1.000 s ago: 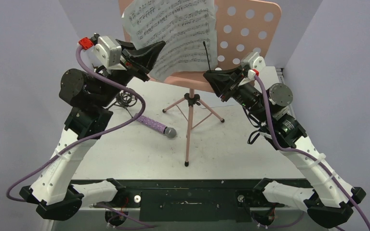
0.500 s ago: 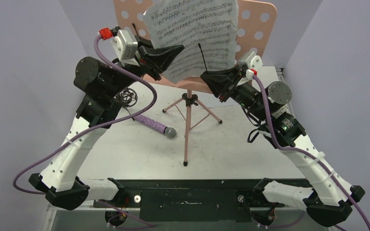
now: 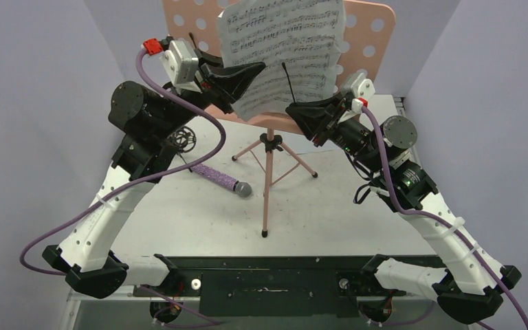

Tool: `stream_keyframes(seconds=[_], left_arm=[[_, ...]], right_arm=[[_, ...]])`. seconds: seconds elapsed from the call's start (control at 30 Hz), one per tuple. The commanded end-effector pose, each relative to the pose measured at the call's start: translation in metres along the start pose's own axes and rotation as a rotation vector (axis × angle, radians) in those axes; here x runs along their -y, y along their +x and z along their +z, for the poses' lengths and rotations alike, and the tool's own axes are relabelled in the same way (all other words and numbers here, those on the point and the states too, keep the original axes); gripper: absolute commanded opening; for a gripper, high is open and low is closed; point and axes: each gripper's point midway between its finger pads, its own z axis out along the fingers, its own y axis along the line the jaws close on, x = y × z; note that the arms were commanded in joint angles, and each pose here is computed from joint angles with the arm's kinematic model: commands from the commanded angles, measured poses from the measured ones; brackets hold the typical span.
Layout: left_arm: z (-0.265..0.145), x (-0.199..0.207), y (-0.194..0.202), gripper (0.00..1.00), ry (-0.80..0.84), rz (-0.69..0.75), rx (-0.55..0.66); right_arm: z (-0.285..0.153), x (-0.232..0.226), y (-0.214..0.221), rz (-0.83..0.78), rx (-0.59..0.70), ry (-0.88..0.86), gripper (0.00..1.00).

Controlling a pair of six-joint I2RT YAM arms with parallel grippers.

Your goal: Set up the instrument practice props

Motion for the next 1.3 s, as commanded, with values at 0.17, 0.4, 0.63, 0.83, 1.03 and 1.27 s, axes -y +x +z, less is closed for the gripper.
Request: stream_keyframes(seconds=[0.17, 0.4, 0.63, 0.83, 1.03, 1.27], left_arm=[[0.01, 0.015, -0.016, 0.0, 0.06, -0.071, 0.092], [0.01, 0.016, -0.004, 0.27, 0.06, -0.085, 0.067], [-0.009, -0.001, -0.002, 0.65, -0.066, -0.027, 0.035], [-0.035, -0.011, -0.008, 0.69, -0.172, 0.022, 0.038], [-0.043, -0.01, 0.001, 0.53, -0.174, 0.013, 0.011], [-0.047, -0.022, 0.024, 0.54, -0.238, 0.012, -0.053]], right_arm=[[-0.007, -0.011, -0.058, -0.005, 0.165, -0.042, 0.05], [-0.006, -0.008, -0.058, 0.008, 0.163, -0.025, 0.05], [-0.006, -0.003, -0.053, 0.019, 0.153, 0.003, 0.05], [-0.005, 0.0, -0.049, 0.026, 0.147, 0.021, 0.05], [-0.005, 0.0, -0.048, 0.031, 0.146, 0.021, 0.05], [-0.007, -0.001, -0.048, 0.037, 0.15, 0.018, 0.05]])
